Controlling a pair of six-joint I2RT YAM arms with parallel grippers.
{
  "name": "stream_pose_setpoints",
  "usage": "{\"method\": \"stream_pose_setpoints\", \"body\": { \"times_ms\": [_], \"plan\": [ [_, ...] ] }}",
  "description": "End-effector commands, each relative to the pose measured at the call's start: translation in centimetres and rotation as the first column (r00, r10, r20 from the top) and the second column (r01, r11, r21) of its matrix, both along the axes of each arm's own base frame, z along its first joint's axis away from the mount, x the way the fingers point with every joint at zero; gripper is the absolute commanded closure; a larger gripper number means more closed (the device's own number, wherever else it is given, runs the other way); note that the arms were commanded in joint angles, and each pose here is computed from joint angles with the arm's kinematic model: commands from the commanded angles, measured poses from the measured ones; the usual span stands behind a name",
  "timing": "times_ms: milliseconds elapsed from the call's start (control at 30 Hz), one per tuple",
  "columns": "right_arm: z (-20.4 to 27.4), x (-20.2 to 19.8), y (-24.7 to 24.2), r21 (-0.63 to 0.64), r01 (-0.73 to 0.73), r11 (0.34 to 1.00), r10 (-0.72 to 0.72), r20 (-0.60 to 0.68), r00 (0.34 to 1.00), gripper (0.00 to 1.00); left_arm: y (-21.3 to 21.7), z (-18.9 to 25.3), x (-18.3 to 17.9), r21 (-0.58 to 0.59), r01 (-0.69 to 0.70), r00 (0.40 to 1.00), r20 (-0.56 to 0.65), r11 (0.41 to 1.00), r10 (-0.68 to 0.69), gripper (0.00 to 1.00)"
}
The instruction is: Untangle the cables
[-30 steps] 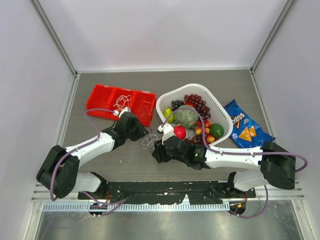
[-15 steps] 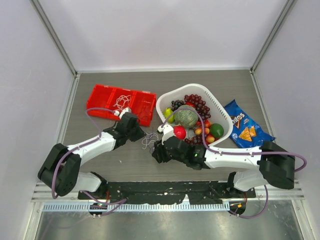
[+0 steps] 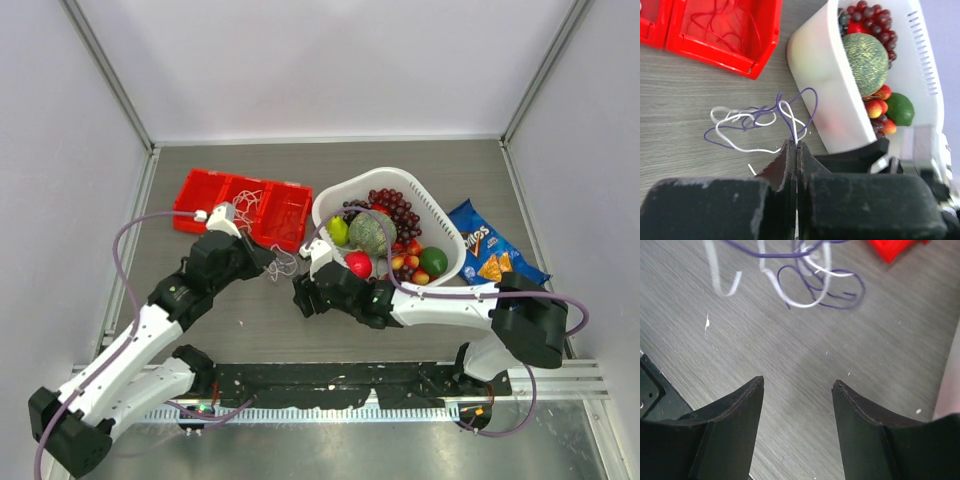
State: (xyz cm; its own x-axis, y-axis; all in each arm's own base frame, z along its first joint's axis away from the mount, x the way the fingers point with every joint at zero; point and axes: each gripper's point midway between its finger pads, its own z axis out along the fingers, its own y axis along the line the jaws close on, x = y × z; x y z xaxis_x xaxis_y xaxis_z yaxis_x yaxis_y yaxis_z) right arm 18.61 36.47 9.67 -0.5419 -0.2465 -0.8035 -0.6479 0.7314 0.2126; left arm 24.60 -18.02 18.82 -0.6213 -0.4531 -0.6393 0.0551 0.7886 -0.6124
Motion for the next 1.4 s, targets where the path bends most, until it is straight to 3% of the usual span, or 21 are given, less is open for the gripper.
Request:
{"method": "stream_pose_setpoints", "body": {
  "times_ms": [0,300,467,767,967,1167,1267,1367],
  "plan": [
    [4.2,2.0,2.1,0.126,-0.025,0.992,0.012,0.101,0.995,0.35,0.9,3.8,-1.8,0.035,0.065,0.994,0.081,0.997,-0.068,1.00],
    [6.4,1.6,3.0,0.299,-0.132,0.945,0.061,0.234,0.970,0.32,1.1,8.9,-3.6,-0.048,0.098,0.982,0.167,0.994,-0.089,1.00],
    [7.2,1.9,2.5,0.388,-0.127,0.913,0.008,0.294,0.956,0.32,1.5,11.0,-4.3,-0.069,0.101,0.977,0.194,0.992,-0.086,1.00],
    [11.6,1.7,3.1,0.577,-0.138,0.805,-0.051,0.298,0.953,0.38,2.0,12.7,-5.0,-0.082,0.102,0.970,0.229,0.991,-0.081,1.00],
    [14.1,2.2,5.0,0.628,-0.151,0.764,-0.054,0.295,0.954,0.46,2.0,13.0,-5.3,-0.093,0.110,0.969,0.233,0.990,-0.085,1.00],
    [13.6,2.1,6.8,0.615,-0.165,0.771,-0.003,0.263,0.965,0.59,2.3,13.5,-5.8,-0.097,0.113,0.965,0.246,0.989,-0.086,1.00],
    [12.2,2.3,6.3,0.569,-0.129,0.812,-0.012,0.237,0.972,0.58,2.8,12.7,-5.6,-0.079,0.085,0.972,0.225,0.993,-0.065,1.00],
    [10.3,2.3,5.7,0.481,-0.116,0.869,0.007,0.222,0.975,0.50,3.2,12.2,-5.3,-0.067,0.052,0.977,0.208,0.996,-0.037,1.00]
  ]
}}
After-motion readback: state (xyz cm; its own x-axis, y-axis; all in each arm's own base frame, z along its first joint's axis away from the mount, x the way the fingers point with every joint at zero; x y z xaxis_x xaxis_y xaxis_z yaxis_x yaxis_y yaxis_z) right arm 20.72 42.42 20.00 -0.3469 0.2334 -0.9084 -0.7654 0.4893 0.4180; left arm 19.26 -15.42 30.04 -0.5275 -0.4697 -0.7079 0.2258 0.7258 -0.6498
